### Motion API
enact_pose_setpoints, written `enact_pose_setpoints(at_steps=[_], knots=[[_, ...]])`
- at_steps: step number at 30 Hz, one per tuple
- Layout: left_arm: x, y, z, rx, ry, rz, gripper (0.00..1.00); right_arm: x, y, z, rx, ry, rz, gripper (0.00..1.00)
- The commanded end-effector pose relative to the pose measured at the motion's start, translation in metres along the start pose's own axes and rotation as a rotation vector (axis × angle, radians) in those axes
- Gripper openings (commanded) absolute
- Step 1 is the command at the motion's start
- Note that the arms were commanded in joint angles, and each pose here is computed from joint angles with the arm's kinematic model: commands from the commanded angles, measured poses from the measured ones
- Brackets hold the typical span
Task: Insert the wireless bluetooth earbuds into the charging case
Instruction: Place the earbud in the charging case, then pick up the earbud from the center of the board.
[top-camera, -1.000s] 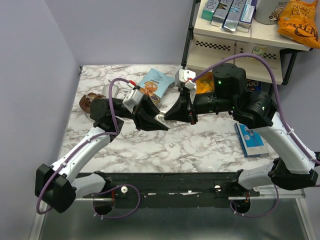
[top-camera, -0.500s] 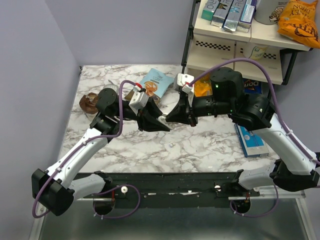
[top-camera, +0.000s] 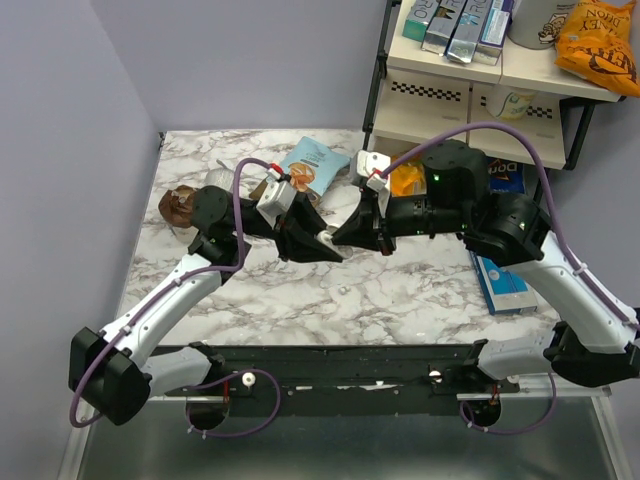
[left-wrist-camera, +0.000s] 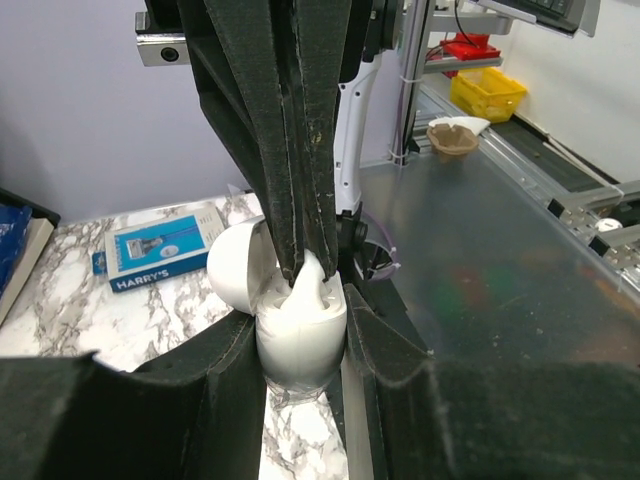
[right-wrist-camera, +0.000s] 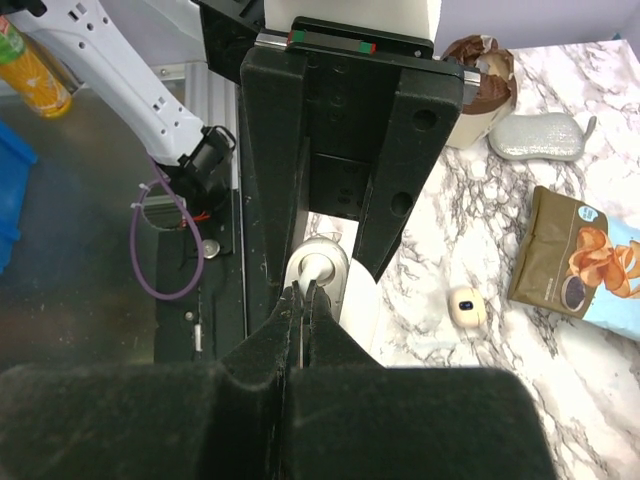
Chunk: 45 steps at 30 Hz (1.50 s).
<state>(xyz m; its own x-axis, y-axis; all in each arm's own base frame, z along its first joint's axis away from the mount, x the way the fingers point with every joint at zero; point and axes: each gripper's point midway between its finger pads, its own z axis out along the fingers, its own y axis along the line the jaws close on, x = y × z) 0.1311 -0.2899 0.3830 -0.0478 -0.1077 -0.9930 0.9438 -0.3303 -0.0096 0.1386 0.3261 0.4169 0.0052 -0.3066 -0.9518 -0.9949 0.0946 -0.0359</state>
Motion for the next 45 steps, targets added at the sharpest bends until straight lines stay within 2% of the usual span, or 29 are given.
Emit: enact_pose_setpoints(at_steps=[1,3,4,6,7,10,13,18,21,22,24,25,27,28,29,30,33,35,36,45], knots=[[-0.015,-0.01,0.002,0.042,-0.039,0.065,0.0,0.008,0.001,-0.002,0.01,0.025,-0.001,0.01],[-0.014,-0.01,0.002,0.045,-0.042,0.069,0.0,0.007,-0.002,-0.002,0.029,0.019,0.008,0.02],[-0.014,-0.01,0.002,0.043,-0.043,0.068,0.0,0.006,-0.002,-0.004,0.036,0.014,0.008,0.11],[-0.013,-0.01,0.002,0.042,-0.043,0.061,0.0,0.001,-0.004,-0.007,0.057,-0.006,0.014,0.19],[-0.012,-0.009,0.002,0.042,-0.042,0.058,0.0,-0.002,-0.004,-0.008,0.061,-0.017,0.013,0.28],[-0.011,-0.008,0.002,0.036,-0.045,0.057,0.0,-0.011,-0.003,-0.015,0.076,-0.05,0.014,0.42],[-0.009,-0.006,0.002,0.029,-0.047,0.051,0.0,-0.019,-0.003,-0.022,0.092,-0.075,0.017,0.5],[-0.008,-0.003,0.002,0.01,-0.057,0.045,0.0,-0.028,-0.009,-0.042,0.184,-0.148,0.033,0.54],[-0.003,0.005,-0.003,-0.047,-0.071,0.027,0.0,-0.039,-0.034,-0.068,0.397,-0.292,0.077,0.54],[0.0,0.009,-0.005,-0.074,-0.076,0.04,0.0,-0.018,-0.051,-0.083,0.542,-0.301,0.113,0.55],[0.007,0.017,-0.013,-0.177,-0.098,0.024,0.0,-0.004,-0.069,-0.093,0.66,-0.326,0.189,0.55],[0.011,0.02,-0.016,-0.218,-0.105,0.026,0.0,0.012,-0.078,-0.098,0.728,-0.306,0.221,0.55],[0.023,0.026,-0.027,-0.342,-0.119,0.045,0.0,0.065,-0.089,-0.08,0.766,-0.202,0.309,0.55],[0.026,0.025,-0.03,-0.374,-0.13,0.051,0.0,0.084,-0.09,-0.072,0.768,-0.168,0.344,0.55],[0.021,0.017,-0.035,-0.397,-0.158,0.083,0.0,0.126,-0.091,-0.053,0.765,-0.091,0.402,0.55],[0.034,0.018,-0.04,-0.436,-0.165,0.063,0.0,0.144,-0.09,-0.042,0.748,-0.06,0.425,0.55],[0.042,0.008,-0.049,-0.486,-0.191,0.066,0.0,0.208,-0.085,-0.002,0.689,0.048,0.511,0.5],[0.041,0.003,-0.055,-0.532,-0.211,0.074,0.0,0.226,-0.081,0.019,0.633,0.072,0.542,0.44],[0.045,0.002,-0.057,-0.542,-0.21,0.071,0.0,0.251,-0.08,0.032,0.619,0.14,0.561,0.44],[0.048,-0.003,-0.072,-0.644,-0.217,0.099,0.0,0.301,-0.096,0.082,0.588,0.333,0.573,0.48]])
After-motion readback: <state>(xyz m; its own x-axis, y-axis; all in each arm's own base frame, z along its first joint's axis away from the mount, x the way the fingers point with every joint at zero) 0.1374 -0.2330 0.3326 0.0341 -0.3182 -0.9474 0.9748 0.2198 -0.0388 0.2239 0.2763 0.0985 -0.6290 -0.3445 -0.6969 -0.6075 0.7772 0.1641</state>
